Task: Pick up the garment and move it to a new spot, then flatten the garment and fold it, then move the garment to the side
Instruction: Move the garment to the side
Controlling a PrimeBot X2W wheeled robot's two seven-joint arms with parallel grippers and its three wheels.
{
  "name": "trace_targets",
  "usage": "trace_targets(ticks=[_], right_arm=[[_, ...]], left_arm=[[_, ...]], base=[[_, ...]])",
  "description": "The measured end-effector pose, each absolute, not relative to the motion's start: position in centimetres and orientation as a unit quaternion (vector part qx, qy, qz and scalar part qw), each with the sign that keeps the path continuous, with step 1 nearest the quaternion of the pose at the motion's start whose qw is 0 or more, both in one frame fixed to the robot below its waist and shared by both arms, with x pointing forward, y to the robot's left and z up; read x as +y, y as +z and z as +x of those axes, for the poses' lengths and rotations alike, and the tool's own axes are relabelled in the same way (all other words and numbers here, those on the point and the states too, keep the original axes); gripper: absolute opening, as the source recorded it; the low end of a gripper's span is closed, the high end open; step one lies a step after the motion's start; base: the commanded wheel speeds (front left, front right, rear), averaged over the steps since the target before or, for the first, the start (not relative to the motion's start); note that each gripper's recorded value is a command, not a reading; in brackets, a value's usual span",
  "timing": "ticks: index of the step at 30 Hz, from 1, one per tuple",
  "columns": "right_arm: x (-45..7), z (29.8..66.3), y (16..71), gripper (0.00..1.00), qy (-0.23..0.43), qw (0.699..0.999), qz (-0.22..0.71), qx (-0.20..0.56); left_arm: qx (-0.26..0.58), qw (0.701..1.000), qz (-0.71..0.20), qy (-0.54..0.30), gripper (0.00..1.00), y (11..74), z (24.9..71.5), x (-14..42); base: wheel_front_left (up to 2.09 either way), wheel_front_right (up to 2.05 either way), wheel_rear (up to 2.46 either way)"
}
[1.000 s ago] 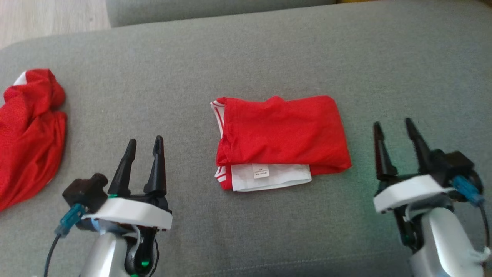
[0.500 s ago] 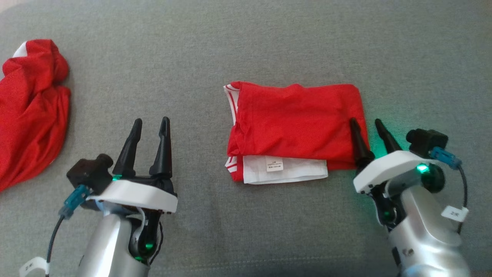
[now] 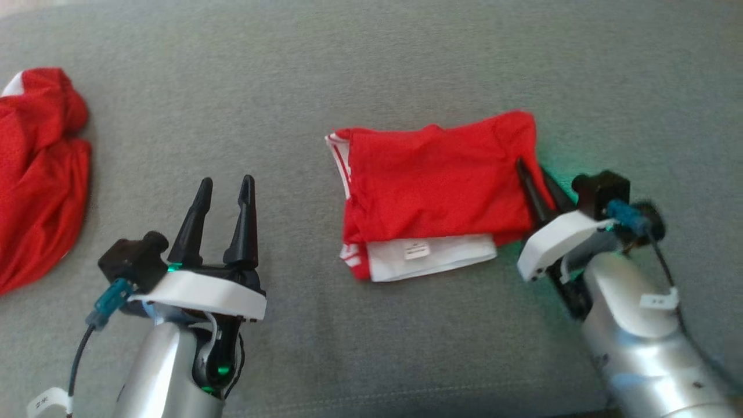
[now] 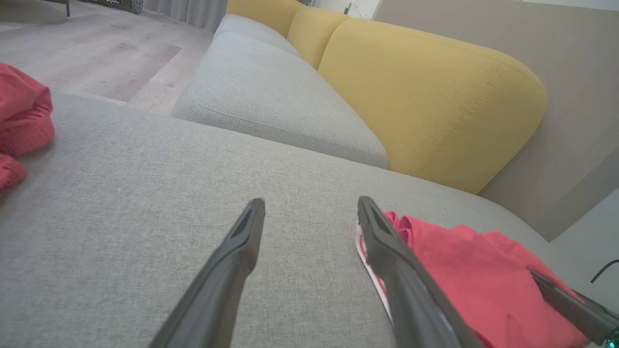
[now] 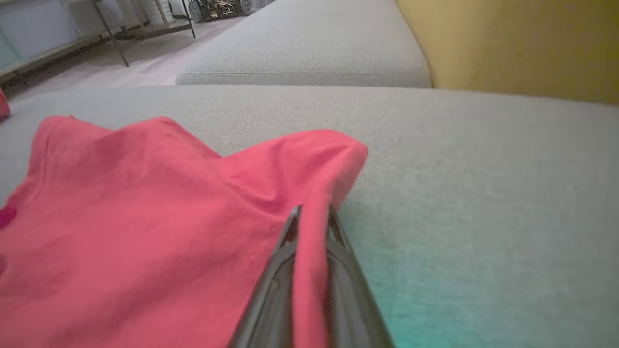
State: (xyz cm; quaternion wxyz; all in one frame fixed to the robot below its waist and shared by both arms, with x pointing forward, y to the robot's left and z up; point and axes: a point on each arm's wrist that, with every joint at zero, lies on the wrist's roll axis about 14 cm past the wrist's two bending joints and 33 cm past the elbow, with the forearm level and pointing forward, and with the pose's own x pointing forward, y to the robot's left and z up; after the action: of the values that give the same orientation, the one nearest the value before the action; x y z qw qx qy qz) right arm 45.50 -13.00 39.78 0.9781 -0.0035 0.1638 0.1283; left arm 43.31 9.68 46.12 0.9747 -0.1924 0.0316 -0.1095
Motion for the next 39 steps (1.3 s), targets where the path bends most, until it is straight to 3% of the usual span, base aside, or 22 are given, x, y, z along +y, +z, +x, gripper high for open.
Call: trace_targets(ticks=[10,12,19,32,33,35,36,39], right_arm=[[-23.3,47.9,45.0,0.0,0.094,0.972,-0.173,0.125],[-28.6,48.1,46.0,0.0,0.052,0.967,-0.204,0.146],[-36.9,47.7,47.2,0.0,-0.045,0.962,-0.195,0.183],[-40.8,47.8,48.0,0.0,-0.116,0.956,-0.192,0.187],[-40.8,47.8,48.0,0.06,-0.117,0.957,-0.188,0.187],[-40.5,47.9,47.9,0.6,-0.118,0.959,-0.18,0.184],[-40.3,47.9,47.9,1.0,-0.119,0.961,-0.173,0.182],[-39.6,48.2,48.4,1.0,-0.114,0.964,-0.168,0.169]], left_arm=[[0.034,0.97,-0.202,-0.134,1.0,45.9,44.4,7.6],[0.034,0.968,-0.205,-0.142,1.0,45.7,45.2,7.0],[0.043,0.966,-0.203,-0.154,1.0,44.7,46.1,6.1],[0.048,0.966,-0.206,-0.151,1.0,44.1,46.3,6.5],[0.047,0.966,-0.206,-0.152,1.0,44.1,46.3,6.5],[0.046,0.966,-0.206,-0.152,1.0,44.3,46.3,6.4],[0.045,0.966,-0.206,-0.153,1.0,44.3,46.3,6.4],[0.044,0.965,-0.206,-0.154,1.0,44.5,46.2,6.3]], base=[[0.0,0.0,0.0],[0.0,0.0,0.0],[0.0,0.0,0.0],[0.0,0.0,0.0],[0.0,0.0,0.0],[0.0,0.0,0.0],[0.0,0.0,0.0],[0.0,0.0,0.0]])
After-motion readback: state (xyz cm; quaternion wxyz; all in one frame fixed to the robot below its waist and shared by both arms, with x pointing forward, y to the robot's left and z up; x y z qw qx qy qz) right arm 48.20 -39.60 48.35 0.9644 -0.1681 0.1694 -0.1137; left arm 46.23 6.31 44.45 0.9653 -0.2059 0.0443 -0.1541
